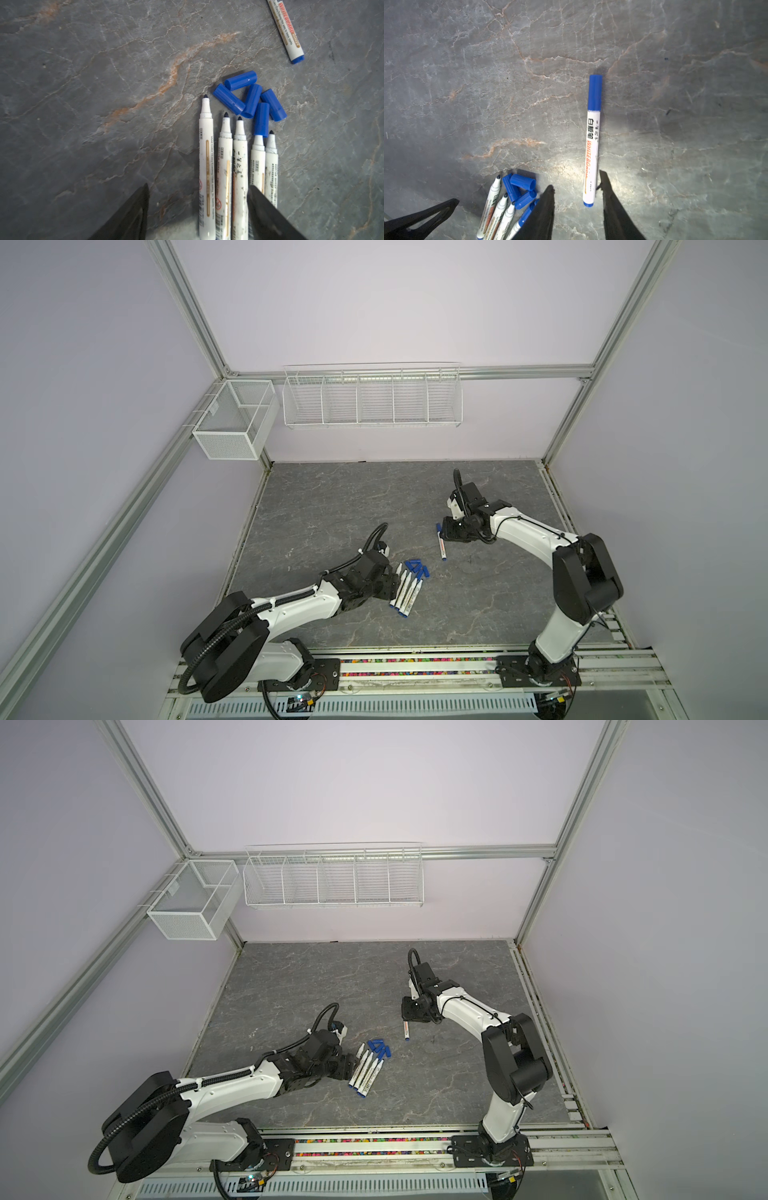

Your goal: Insert the pens into the pen caps

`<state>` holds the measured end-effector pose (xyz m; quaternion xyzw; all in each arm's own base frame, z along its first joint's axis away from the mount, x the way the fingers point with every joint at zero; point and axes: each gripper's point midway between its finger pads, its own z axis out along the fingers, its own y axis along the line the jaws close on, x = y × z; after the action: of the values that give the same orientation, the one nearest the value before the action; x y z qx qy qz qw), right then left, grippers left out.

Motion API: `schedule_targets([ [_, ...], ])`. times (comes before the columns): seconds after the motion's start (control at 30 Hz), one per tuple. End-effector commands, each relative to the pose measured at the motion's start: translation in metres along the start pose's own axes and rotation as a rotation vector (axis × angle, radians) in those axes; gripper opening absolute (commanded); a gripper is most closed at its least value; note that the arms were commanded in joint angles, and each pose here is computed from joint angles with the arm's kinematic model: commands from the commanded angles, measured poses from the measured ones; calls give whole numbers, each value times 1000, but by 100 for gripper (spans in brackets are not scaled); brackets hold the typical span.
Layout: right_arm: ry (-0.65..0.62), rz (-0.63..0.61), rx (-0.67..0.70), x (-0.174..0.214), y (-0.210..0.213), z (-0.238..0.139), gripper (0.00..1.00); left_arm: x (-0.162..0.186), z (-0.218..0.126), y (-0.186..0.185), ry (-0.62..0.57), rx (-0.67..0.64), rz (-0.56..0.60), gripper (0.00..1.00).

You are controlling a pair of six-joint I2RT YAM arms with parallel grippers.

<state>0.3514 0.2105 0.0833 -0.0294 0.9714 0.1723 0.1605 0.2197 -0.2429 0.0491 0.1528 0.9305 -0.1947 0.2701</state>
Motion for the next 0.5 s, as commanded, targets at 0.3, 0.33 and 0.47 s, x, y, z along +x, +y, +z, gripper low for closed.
schedule_targets([
  [0.3,3,35,-17,20,-6,1,40,-11,8,0,-2,-66,17,61],
  [0.33,3,35,-18,20,-6,1,40,-10,9,1,3,-71,17,60],
  [0.47,-3,34,-20,19,-6,-1,40,-9,13,-1,19,-72,23,59],
])
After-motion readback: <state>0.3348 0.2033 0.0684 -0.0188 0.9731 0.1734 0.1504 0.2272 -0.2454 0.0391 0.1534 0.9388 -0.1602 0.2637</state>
